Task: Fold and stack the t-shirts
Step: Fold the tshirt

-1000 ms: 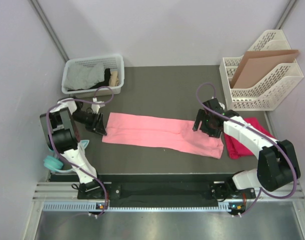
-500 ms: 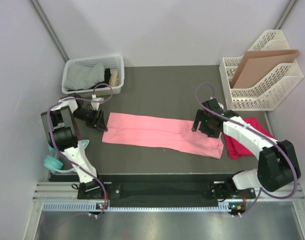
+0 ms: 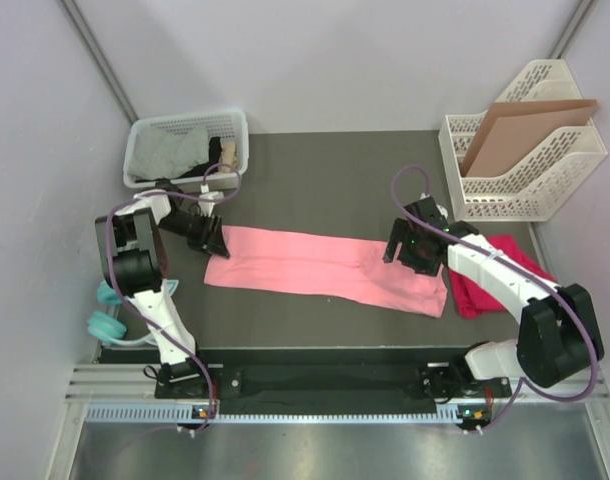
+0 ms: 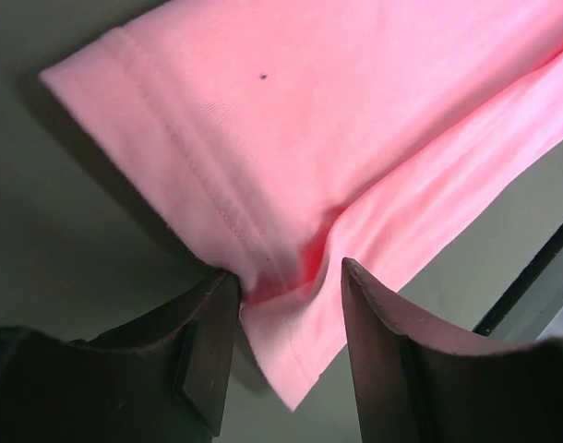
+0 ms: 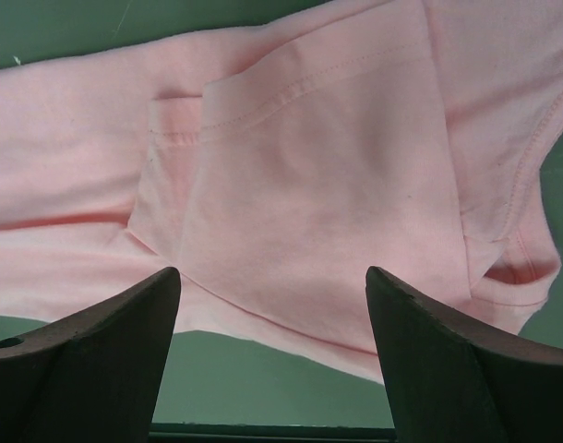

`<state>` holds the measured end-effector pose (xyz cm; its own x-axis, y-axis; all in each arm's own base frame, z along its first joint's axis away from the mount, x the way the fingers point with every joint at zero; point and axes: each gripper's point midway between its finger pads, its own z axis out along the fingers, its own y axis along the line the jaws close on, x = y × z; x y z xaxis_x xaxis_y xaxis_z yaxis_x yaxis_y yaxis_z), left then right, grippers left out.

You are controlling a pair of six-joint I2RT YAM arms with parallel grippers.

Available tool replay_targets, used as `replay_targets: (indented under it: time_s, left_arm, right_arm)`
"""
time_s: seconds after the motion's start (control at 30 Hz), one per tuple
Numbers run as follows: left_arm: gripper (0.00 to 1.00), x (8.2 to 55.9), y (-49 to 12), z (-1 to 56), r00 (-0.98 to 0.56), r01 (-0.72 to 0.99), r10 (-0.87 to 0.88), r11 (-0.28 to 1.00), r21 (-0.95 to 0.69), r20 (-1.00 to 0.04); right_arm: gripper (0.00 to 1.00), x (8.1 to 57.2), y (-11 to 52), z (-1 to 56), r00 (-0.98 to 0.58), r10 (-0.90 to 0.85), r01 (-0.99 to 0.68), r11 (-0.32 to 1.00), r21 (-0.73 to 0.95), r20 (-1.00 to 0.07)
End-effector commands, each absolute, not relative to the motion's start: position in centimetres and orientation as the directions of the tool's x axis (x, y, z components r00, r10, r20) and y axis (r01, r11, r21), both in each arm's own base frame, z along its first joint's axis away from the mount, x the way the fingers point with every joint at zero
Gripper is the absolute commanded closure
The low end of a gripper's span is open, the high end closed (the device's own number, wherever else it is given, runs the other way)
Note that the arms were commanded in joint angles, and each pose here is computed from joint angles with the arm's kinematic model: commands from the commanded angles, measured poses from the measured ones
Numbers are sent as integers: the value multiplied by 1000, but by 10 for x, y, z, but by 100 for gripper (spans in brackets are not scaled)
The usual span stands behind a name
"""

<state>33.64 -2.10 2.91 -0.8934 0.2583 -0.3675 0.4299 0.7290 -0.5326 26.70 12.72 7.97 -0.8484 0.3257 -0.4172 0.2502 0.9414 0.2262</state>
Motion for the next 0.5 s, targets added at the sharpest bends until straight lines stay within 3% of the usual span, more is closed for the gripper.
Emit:
replay_targets:
  time_s: [0.0,0.2,0.33,0.43,0.47]
  left_arm:
    - [47,328,-21,4,-892,442,291,727,-526,-346]
    - [49,320,-21,-2,-896,435,295,731,-526,-332]
    - [58,318,-18,-4,-899,430,298,742,-515,-322]
    - [79,317,-14,-5,-901,425,300,751,-504,-314]
    - [90,316,-12,-5,-901,425,303,755,-500,-310]
  right_arm:
    - [19,267,129,90,-832,327,239,940,244,-447]
    - [20,266,128,92,-830,328,240,940,243,-452]
    - [21,265,127,92,-829,328,240,940,242,-452]
    - [21,264,126,92,-831,326,241,941,236,-451]
    - [21,263,126,91,-832,324,240,942,234,-450]
